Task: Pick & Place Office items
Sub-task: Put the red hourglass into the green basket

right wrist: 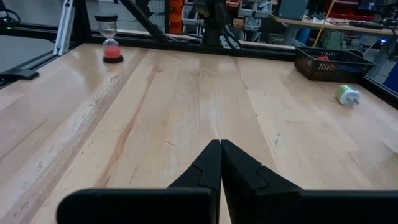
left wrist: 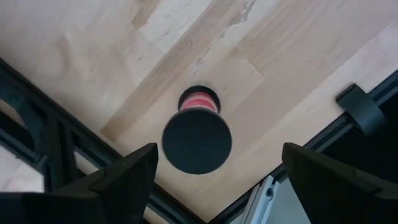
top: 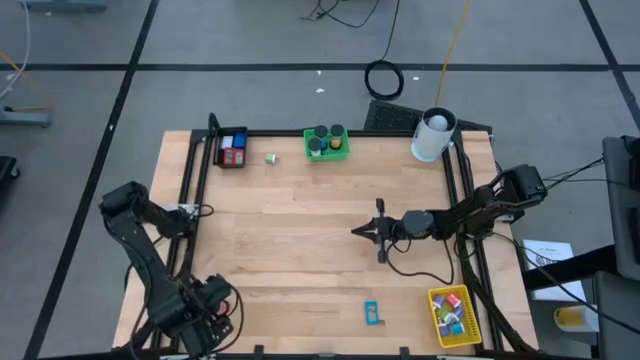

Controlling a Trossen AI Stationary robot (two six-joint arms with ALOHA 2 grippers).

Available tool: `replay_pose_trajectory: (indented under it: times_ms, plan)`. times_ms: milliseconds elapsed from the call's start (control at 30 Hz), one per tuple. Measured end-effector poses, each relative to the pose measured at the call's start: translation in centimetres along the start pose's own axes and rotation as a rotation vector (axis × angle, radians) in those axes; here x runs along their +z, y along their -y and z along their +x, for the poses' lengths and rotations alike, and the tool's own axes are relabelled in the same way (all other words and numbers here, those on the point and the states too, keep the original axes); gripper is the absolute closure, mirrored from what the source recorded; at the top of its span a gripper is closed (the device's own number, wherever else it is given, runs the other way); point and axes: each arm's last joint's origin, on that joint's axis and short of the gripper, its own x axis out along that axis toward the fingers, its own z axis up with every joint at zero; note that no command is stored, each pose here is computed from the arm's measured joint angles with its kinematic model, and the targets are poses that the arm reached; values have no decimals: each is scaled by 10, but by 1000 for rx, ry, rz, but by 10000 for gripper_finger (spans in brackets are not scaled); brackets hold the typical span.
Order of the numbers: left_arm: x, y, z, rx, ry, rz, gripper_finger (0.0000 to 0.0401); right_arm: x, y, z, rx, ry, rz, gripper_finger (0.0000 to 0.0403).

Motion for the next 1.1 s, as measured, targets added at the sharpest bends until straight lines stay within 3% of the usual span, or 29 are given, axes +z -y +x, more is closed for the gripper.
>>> replay_pose_trajectory:
  times_ms: [367,633,767,967,1100]
  plan:
    - [-2,-8,40,43,-13,-1,50,0,0,0,0,-3,0,402]
    - [-6,-8,45,27,-26,4,52,0,0,0,0,-3,0,402]
    - [-7,-7,45,23,-54,4,85,0,0,0,0,-3,0,402]
    - [-2,-5,45,17,-61,-4,182,0,0,0,0,-3,0,402]
    - [4,-4,45,14,-58,-27,189,0,0,0,0,-3,0,402]
